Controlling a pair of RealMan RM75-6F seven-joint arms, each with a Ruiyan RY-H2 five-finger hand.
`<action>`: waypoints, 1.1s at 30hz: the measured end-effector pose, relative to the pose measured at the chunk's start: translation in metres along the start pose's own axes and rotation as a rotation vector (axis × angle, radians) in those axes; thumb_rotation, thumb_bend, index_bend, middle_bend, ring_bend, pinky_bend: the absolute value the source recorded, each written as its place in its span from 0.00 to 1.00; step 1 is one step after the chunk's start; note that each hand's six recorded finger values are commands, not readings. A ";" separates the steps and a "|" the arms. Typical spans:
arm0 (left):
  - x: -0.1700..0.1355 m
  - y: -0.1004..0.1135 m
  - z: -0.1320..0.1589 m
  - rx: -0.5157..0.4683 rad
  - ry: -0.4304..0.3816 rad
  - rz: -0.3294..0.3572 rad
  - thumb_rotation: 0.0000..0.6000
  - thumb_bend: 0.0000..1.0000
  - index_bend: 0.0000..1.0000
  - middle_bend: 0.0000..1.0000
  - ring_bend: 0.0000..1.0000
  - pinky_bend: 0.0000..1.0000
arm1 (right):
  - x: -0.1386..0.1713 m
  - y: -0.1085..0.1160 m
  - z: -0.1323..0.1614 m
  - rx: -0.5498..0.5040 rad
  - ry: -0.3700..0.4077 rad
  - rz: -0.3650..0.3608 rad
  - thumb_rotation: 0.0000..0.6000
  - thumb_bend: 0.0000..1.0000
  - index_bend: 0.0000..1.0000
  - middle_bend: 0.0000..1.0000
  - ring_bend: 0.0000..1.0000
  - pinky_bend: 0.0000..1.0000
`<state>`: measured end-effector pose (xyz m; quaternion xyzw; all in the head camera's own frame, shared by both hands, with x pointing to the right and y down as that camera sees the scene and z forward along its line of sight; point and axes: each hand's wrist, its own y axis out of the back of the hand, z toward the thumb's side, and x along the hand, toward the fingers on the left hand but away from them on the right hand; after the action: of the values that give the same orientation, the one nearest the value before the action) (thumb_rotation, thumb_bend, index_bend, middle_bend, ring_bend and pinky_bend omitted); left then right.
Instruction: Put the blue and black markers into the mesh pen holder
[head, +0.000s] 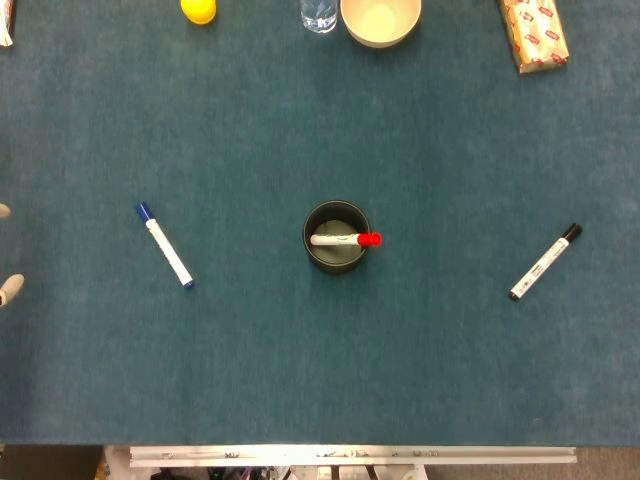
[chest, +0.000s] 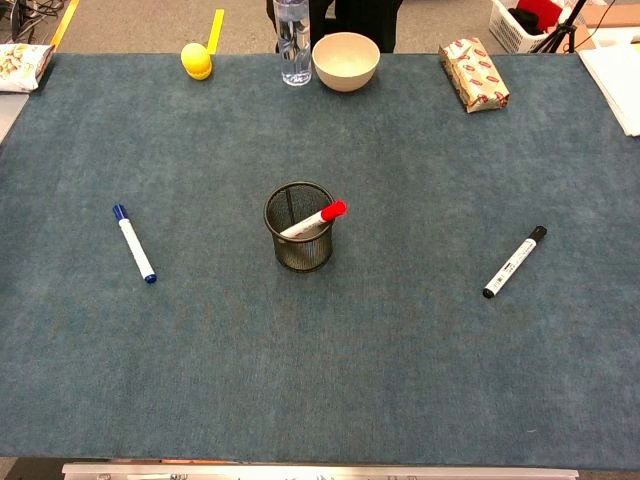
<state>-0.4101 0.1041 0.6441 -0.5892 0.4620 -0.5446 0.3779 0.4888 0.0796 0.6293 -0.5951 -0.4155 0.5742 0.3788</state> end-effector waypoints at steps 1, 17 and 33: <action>-0.001 0.000 0.000 -0.001 0.002 0.000 1.00 0.13 0.31 0.32 0.28 0.44 | 0.000 -0.001 0.000 0.002 0.001 0.003 1.00 0.00 0.41 0.33 0.27 0.30; -0.001 0.000 -0.002 -0.003 0.005 -0.003 1.00 0.13 0.31 0.32 0.28 0.44 | -0.004 0.000 0.013 -0.001 0.043 0.008 1.00 0.00 0.41 0.33 0.26 0.30; 0.010 -0.004 0.031 -0.047 -0.165 -0.011 1.00 0.13 0.35 0.04 0.08 0.29 | -0.024 0.006 0.029 -0.003 0.105 -0.002 1.00 0.00 0.41 0.33 0.26 0.30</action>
<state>-0.3790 0.0935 0.6472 -0.6433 0.4387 -0.4853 0.3978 0.4601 0.0538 0.6309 -0.6247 -0.3963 0.5412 0.3998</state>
